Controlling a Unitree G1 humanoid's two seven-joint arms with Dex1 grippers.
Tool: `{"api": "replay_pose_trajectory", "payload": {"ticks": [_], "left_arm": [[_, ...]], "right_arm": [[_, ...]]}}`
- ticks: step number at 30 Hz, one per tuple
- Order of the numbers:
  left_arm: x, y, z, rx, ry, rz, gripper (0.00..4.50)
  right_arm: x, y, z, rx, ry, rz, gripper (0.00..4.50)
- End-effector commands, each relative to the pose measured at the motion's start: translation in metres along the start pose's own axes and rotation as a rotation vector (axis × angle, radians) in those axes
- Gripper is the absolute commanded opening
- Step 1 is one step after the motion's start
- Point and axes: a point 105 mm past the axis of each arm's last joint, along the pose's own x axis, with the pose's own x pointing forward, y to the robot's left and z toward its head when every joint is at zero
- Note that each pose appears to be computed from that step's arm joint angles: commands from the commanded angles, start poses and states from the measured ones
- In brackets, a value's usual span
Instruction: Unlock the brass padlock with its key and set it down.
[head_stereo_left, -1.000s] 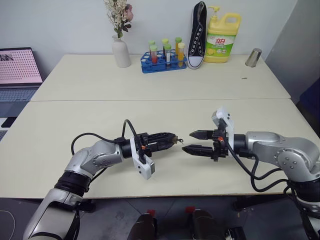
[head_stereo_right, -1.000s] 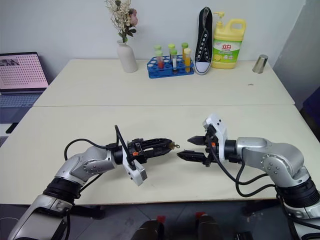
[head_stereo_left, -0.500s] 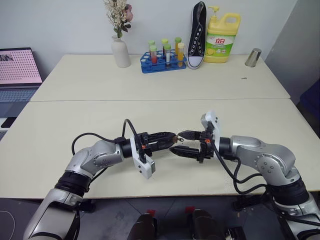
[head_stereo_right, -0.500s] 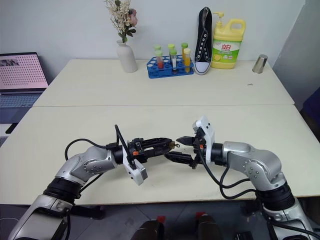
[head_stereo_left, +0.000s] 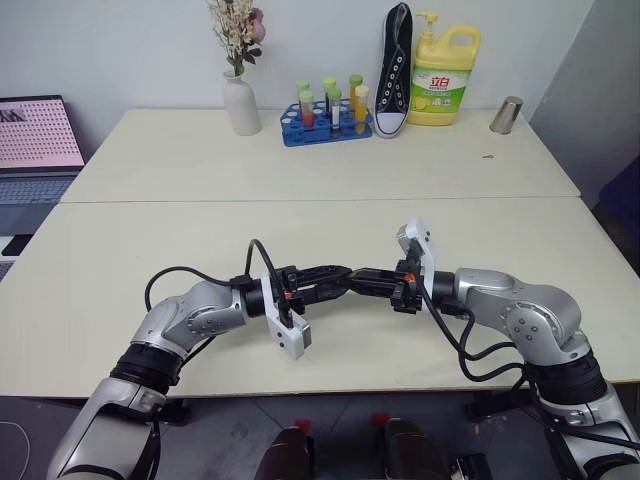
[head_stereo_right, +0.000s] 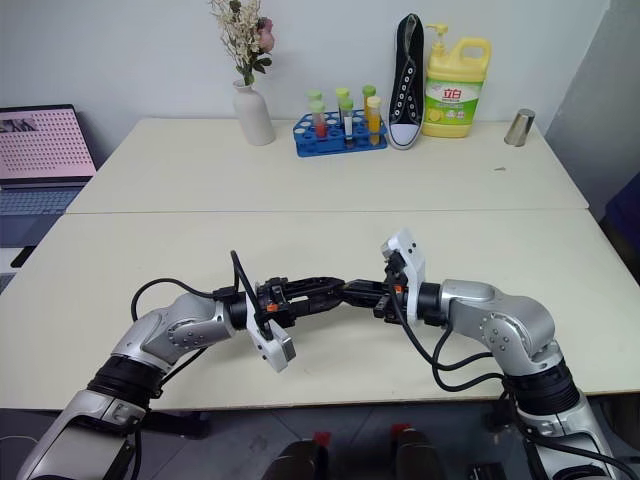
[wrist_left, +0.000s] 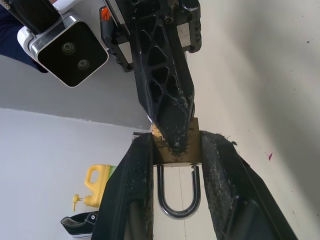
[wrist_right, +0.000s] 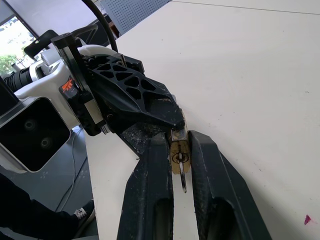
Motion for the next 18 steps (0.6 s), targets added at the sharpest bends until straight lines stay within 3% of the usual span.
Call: {"api": "replay_pose_trajectory", "payload": {"ticks": [1, 7, 18], "left_arm": [[0.002, 0.009, 0.006, 0.008, -0.027, 0.044, 0.97], [-0.003, 0.003, 0.006, -0.055, -0.02, 0.037, 0.97], [-0.024, -0.003, 0.012, -0.181, 0.011, 0.032, 4.38]], "right_arm": [[0.0, 0.007, 0.012, -0.05, -0.028, 0.03, 0.13], [0.0, 0.008, 0.013, -0.053, -0.032, 0.036, 0.13], [-0.01, -0.002, 0.011, -0.097, -0.01, -0.006, 0.13]]}}
